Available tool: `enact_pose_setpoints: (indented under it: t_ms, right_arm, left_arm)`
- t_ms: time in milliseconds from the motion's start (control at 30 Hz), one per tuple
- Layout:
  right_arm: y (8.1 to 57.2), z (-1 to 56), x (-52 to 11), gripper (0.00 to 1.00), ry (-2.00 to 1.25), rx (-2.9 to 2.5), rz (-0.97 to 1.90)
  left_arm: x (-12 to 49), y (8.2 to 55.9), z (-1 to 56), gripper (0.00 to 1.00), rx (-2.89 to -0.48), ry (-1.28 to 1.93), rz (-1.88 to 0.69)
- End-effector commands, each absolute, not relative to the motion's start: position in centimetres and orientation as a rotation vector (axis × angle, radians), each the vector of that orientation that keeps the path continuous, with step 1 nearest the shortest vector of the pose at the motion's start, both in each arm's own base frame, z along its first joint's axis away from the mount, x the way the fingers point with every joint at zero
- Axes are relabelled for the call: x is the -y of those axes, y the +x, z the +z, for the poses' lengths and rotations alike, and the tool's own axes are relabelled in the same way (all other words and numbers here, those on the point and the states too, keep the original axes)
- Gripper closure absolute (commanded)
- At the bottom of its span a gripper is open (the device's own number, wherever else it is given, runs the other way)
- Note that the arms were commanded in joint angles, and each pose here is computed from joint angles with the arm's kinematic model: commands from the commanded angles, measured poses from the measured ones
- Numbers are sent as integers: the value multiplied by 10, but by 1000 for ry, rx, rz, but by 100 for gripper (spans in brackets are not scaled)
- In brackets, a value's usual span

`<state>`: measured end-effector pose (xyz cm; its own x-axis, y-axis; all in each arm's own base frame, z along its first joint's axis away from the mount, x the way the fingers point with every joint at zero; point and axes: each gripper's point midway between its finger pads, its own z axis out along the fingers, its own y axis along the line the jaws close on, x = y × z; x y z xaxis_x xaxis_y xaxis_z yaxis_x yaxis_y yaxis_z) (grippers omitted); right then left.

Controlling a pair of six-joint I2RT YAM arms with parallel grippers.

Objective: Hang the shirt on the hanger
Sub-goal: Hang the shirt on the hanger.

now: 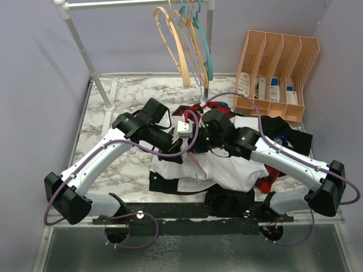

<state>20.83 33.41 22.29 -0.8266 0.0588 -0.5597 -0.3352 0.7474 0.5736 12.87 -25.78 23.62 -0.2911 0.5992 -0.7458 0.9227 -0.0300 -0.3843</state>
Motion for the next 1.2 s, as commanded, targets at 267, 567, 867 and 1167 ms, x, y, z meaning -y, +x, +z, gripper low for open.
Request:
enact_pose_setpoints:
  t_ms: [267,567,867,1167]
  right_arm:
    - [244,247,-320,99,-324,-2199,946]
    - [207,226,-327,99,-588,-2274,1199]
    - [202,225,-317,99,-661,-2303,1214]
    - [202,229,-290,99,-704,-2314,1286]
  left_arm:
    - [239,178,258,24,-1880,1603,-691]
    - [178,314,268,20,-1942,1104,-56]
    - [204,291,243,32,-1661,1533,-308]
    - [203,253,276,24,-1087,1837,-620]
